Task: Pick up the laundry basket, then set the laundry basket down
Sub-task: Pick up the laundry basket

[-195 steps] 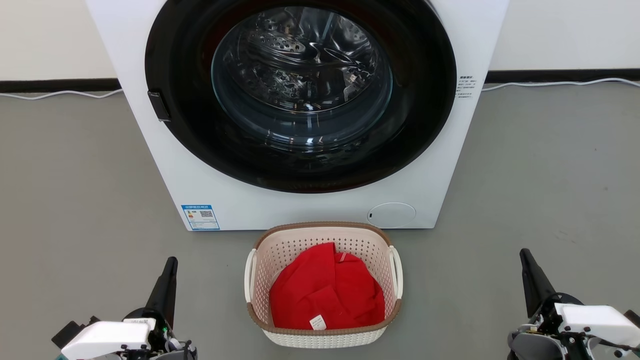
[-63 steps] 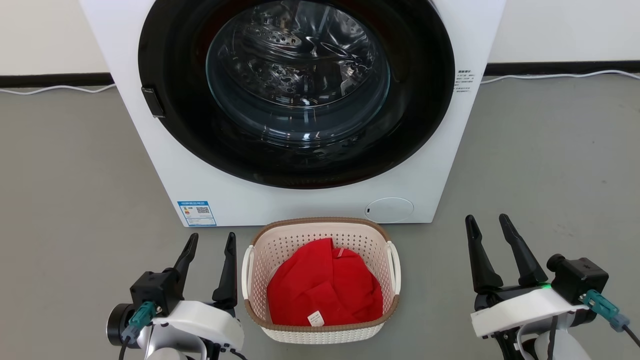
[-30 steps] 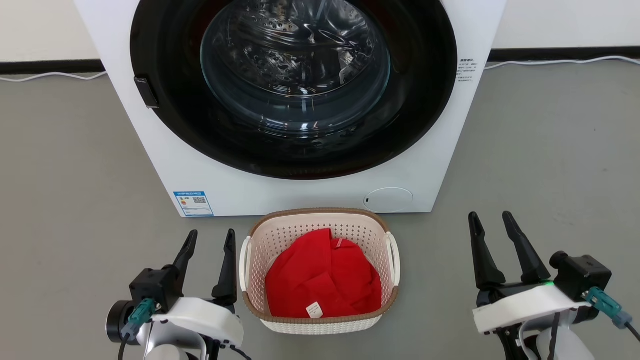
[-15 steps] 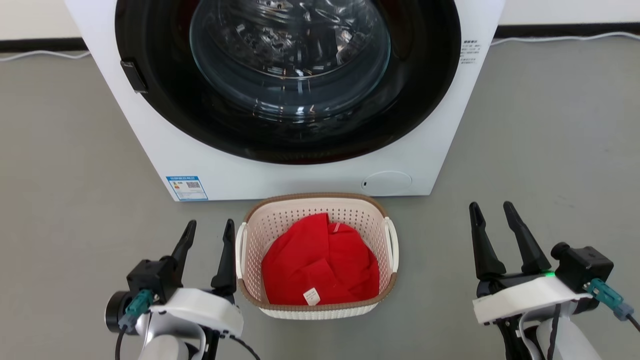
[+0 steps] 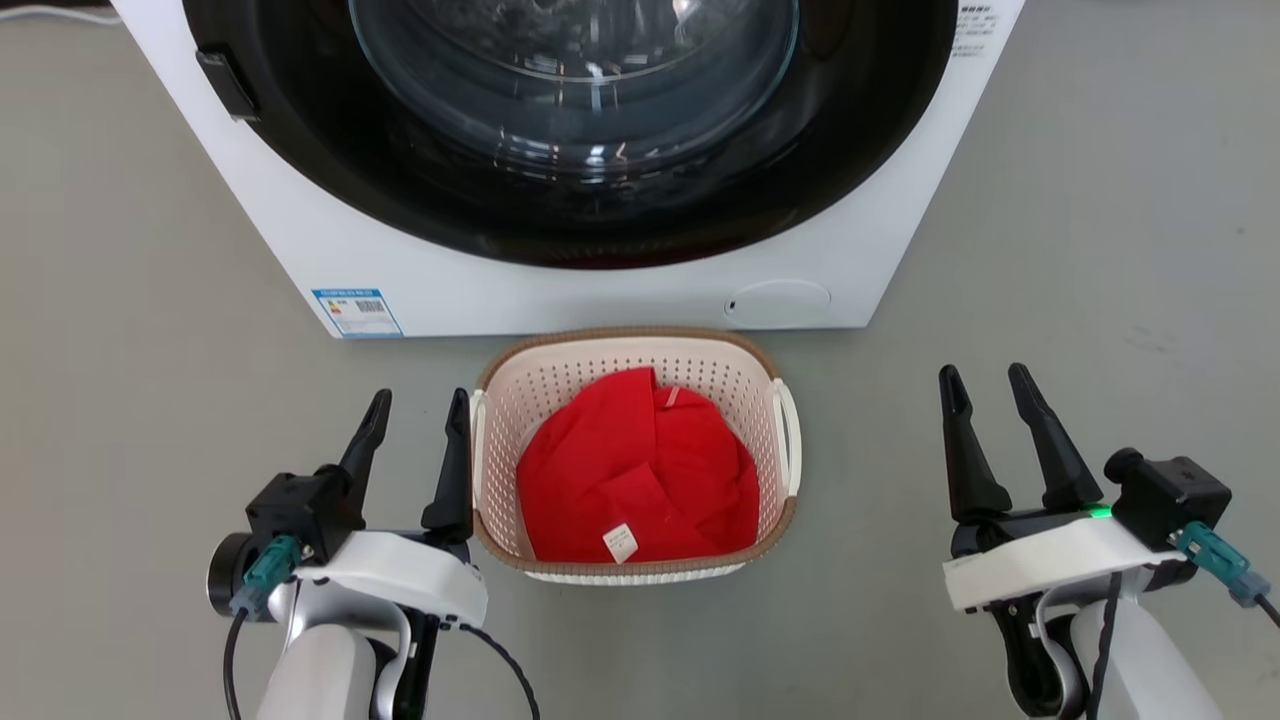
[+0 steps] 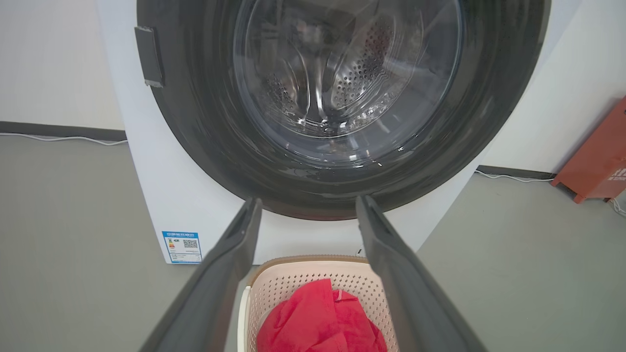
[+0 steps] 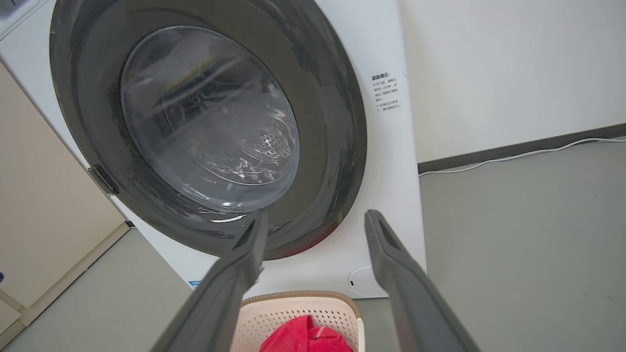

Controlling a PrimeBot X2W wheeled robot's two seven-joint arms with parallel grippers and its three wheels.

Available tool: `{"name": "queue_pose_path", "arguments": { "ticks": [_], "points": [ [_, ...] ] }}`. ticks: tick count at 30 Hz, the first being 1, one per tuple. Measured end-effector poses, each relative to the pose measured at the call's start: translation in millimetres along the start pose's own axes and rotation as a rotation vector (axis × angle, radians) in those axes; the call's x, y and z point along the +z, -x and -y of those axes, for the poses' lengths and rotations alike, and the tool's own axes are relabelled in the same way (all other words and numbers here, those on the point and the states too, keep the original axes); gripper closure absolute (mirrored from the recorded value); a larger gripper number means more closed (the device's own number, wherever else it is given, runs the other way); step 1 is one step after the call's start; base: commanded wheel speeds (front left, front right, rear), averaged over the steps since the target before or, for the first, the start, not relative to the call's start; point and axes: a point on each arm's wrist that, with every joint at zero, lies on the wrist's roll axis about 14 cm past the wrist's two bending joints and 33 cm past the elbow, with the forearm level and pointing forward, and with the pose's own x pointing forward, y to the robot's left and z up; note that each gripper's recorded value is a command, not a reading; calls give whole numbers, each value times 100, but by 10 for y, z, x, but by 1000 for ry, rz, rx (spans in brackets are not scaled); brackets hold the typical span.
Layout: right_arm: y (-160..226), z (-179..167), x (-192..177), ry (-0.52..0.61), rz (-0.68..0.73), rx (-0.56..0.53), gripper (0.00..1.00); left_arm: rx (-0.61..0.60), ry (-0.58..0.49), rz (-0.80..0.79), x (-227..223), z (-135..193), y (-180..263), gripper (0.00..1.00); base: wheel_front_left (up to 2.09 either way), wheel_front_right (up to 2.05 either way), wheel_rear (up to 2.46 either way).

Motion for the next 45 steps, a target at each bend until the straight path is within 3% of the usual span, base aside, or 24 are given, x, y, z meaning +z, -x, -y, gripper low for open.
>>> {"name": "queue_pose_path", "arguments": {
  "ticks": [45],
  "points": [
    [-618, 292, -1247, 1, -287, -26, 0, 11, 39, -253, -1179, -241, -732, 0, 0, 0, 0]
  ]
}}
